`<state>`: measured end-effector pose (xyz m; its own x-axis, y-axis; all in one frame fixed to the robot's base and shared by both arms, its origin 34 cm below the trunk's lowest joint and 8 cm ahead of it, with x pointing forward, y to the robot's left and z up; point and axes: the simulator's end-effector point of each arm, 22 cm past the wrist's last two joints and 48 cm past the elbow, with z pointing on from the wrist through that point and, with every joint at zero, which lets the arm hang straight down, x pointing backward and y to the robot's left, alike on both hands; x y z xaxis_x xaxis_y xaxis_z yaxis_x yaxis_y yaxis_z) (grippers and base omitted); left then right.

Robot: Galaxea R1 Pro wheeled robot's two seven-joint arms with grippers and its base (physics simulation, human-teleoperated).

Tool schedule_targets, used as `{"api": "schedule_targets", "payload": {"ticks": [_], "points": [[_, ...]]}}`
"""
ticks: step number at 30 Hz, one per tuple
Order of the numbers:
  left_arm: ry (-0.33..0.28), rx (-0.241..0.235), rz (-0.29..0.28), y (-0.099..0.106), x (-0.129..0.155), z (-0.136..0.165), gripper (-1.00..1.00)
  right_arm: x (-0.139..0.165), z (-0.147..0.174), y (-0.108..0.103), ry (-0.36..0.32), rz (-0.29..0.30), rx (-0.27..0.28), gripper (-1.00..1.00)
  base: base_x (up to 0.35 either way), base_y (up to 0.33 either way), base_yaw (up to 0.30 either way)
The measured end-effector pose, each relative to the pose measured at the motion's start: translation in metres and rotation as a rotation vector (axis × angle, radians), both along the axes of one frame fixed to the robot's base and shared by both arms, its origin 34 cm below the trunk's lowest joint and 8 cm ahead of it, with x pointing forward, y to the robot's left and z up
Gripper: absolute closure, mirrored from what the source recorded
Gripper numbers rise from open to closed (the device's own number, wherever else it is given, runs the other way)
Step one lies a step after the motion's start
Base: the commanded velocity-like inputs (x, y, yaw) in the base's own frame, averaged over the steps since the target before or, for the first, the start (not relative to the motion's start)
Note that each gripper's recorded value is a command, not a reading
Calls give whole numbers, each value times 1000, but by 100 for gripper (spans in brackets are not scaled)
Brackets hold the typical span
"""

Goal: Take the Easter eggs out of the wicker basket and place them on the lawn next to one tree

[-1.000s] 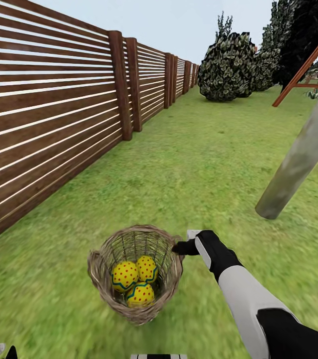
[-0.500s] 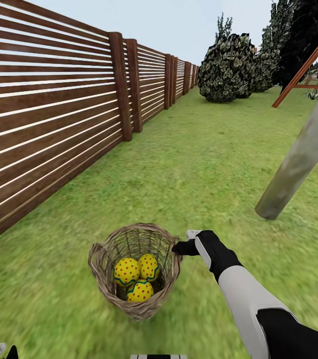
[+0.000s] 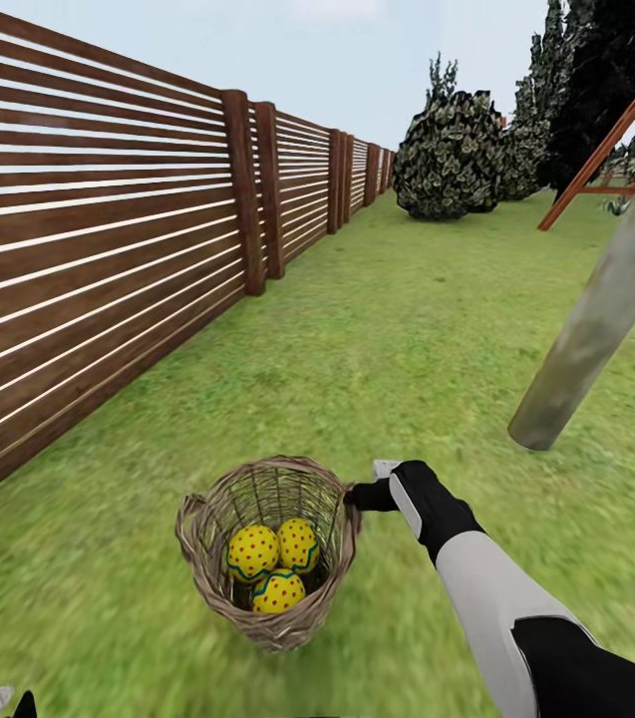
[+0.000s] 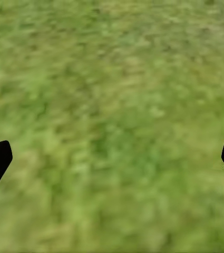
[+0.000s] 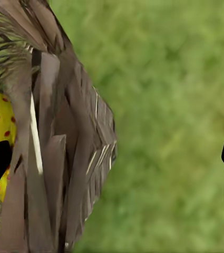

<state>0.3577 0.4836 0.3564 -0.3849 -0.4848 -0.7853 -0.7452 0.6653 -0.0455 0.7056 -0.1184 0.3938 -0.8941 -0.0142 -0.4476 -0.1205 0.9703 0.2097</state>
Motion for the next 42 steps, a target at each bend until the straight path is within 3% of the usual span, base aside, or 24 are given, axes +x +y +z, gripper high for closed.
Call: {"api": "schedule_targets", "payload": {"ticks": [19,42], "points": [[-77,1,1,0,11,24,-100,7,51,0,-77,0,0,-100,0,0,0],[-72,1,2,0,23,74,-100,22,103,-1,-80,-6,5,-100,0,0,0]]}}
